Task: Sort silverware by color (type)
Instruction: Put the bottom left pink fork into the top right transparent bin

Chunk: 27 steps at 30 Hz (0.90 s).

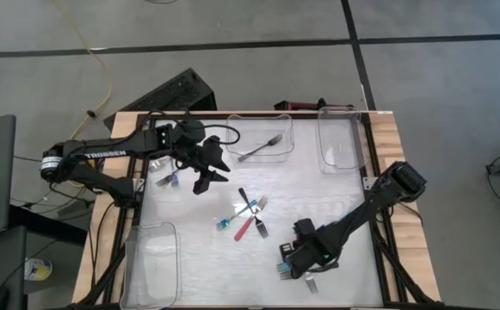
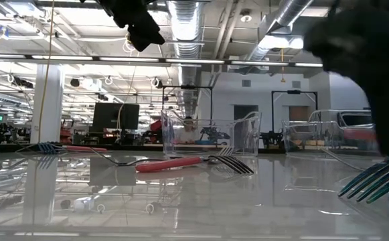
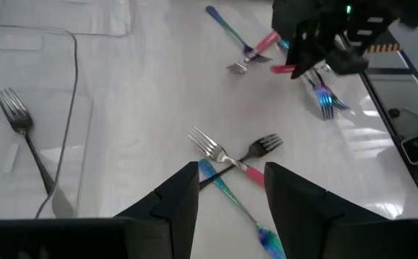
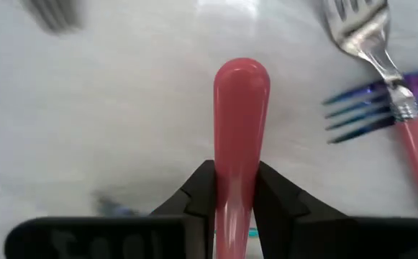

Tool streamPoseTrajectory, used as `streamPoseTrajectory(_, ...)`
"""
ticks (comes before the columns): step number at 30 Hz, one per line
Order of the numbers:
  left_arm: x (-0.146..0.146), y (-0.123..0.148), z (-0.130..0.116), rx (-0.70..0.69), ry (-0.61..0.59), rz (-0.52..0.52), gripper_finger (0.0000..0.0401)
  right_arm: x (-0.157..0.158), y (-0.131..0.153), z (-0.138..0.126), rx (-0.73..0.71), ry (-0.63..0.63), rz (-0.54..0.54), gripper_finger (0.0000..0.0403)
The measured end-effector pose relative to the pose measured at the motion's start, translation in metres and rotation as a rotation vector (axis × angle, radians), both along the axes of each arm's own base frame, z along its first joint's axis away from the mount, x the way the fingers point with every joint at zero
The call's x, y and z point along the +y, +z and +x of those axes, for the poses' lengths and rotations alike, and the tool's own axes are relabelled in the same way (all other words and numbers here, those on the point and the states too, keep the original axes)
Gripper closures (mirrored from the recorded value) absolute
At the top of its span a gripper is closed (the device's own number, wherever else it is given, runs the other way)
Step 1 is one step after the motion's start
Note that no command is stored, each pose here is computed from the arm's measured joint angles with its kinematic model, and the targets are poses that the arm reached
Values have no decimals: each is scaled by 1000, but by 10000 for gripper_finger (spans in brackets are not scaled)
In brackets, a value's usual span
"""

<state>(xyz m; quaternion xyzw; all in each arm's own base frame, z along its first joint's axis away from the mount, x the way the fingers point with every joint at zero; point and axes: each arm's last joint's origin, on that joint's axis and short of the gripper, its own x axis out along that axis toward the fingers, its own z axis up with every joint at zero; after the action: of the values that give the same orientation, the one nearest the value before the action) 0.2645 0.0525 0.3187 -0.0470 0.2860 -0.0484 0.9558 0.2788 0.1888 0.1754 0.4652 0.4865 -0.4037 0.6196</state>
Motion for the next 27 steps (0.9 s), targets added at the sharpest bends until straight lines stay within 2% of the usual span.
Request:
streamPoseTrajectory(6,0,0,0,-4,-18,27,257,-23,52,2,-185,13,-7,315)
streamPoseTrajectory(10,0,0,0,-13,-37,57,257,-53,93,-11,-286,34,-88,315)
streamPoseTrajectory(16,1,4,2,-48,-18,48,257,-130,133,-54,-145,20,-310,315)
streamPoseTrajectory(20,2,6,4,-61,63,26,257,-197,150,-82,1,-17,-420,315)
streamPoseTrajectory(27,6,7,5,-69,243,-54,257,-316,165,-125,49,-74,-478,315)
